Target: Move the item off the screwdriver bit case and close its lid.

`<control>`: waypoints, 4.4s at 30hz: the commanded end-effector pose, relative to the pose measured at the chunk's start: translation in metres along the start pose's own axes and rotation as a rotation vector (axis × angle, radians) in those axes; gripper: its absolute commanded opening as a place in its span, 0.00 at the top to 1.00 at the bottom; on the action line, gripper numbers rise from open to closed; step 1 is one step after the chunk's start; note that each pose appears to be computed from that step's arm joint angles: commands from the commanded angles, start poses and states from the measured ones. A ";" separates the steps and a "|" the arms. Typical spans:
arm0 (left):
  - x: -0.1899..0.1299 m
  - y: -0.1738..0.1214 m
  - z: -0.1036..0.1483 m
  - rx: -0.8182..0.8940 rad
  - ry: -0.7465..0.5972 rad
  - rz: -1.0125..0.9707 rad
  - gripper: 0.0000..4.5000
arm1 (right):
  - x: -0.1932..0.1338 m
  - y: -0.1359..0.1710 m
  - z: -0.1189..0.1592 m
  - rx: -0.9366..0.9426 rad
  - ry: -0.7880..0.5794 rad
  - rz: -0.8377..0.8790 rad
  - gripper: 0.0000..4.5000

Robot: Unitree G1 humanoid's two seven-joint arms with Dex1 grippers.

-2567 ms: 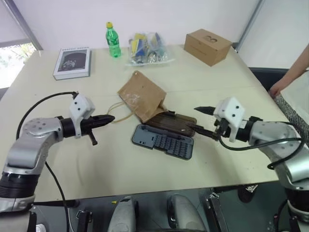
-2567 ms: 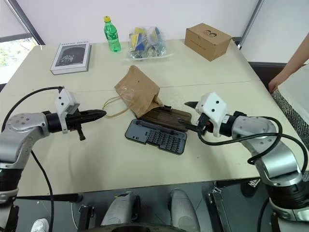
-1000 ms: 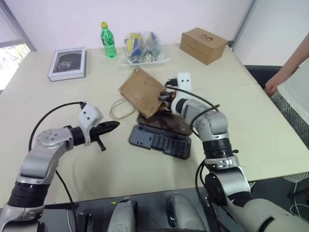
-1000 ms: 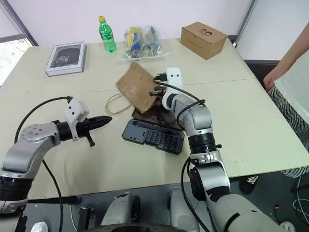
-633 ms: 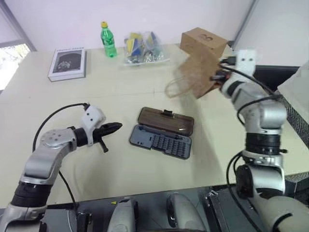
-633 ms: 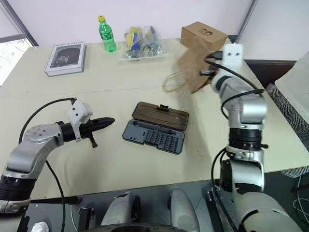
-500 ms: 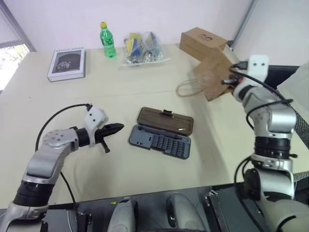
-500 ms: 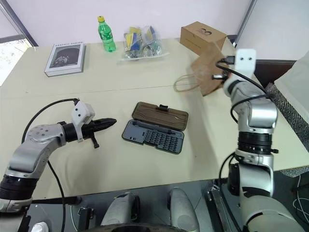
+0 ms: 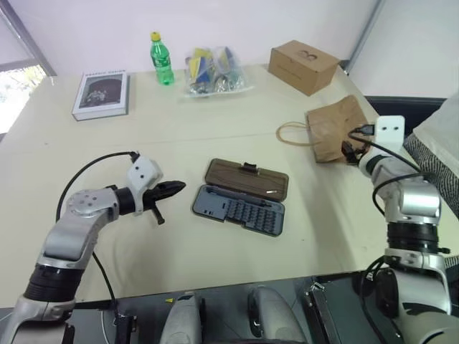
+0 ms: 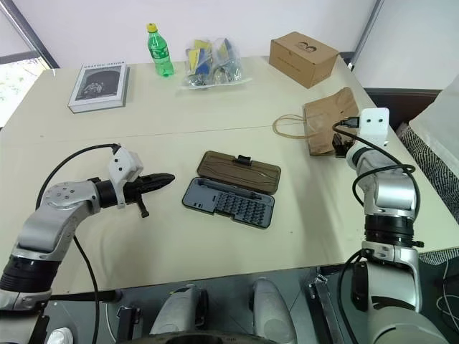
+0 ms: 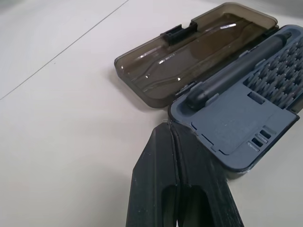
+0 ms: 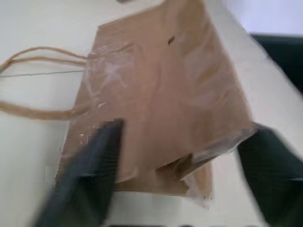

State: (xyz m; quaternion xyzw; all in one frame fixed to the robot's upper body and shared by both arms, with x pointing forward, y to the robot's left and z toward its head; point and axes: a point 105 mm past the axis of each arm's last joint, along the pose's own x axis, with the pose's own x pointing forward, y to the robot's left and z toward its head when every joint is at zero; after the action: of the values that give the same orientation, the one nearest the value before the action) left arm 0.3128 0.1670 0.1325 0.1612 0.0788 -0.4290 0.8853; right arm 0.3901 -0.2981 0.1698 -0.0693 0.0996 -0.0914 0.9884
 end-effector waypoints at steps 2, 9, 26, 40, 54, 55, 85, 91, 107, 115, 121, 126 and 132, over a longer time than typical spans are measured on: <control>-0.005 0.003 0.008 0.029 -0.016 0.004 1.00 | -0.033 -0.020 0.041 -0.119 -0.097 -0.006 0.01; -0.001 0.006 0.009 0.038 -0.012 -0.018 1.00 | -0.080 0.035 0.063 -0.171 -0.098 0.343 0.01; 0.007 0.003 0.012 0.066 -0.019 -0.068 1.00 | -0.059 0.129 0.016 -0.519 -0.052 0.802 0.01; 0.009 -0.017 0.014 0.054 -0.025 -0.136 1.00 | -0.028 0.156 -0.012 -0.572 -0.008 0.894 0.01; 0.006 -0.014 0.010 0.060 -0.018 -0.104 1.00 | -0.005 0.138 -0.038 -0.512 0.098 0.876 0.38; 0.005 -0.014 0.010 0.061 -0.017 -0.101 1.00 | -0.005 0.138 -0.039 -0.515 0.099 0.879 0.51; 0.009 -0.001 0.017 0.096 -0.033 -0.068 1.00 | -0.054 0.200 -0.008 -1.052 -0.332 1.325 0.99; 0.011 -0.004 0.017 0.093 -0.041 -0.069 1.00 | -0.039 0.206 -0.006 -1.166 -0.344 1.317 0.99; 0.008 -0.007 0.017 0.092 -0.041 -0.054 1.00 | -0.039 0.217 0.009 -1.190 -0.463 1.322 0.99; 0.010 -0.007 0.017 0.094 -0.042 -0.063 1.00 | -0.045 0.216 0.008 -1.206 -0.470 1.350 0.99; 0.010 -0.006 0.015 0.092 -0.040 -0.064 1.00 | -0.041 0.209 -0.001 -1.214 -0.394 1.343 0.99; 0.010 -0.007 0.015 0.093 -0.039 -0.062 1.00 | -0.033 0.200 -0.006 -1.243 -0.340 1.302 0.99; 0.010 -0.007 0.013 0.090 -0.037 -0.063 1.00 | -0.034 0.198 -0.010 -1.234 -0.340 1.305 0.99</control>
State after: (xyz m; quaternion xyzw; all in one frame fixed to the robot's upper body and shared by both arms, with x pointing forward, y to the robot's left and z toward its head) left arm 0.3144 0.1531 0.1352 0.1835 0.0626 -0.4599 0.8665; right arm 0.3868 -0.0948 0.1293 -0.5242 0.0097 0.5753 0.6279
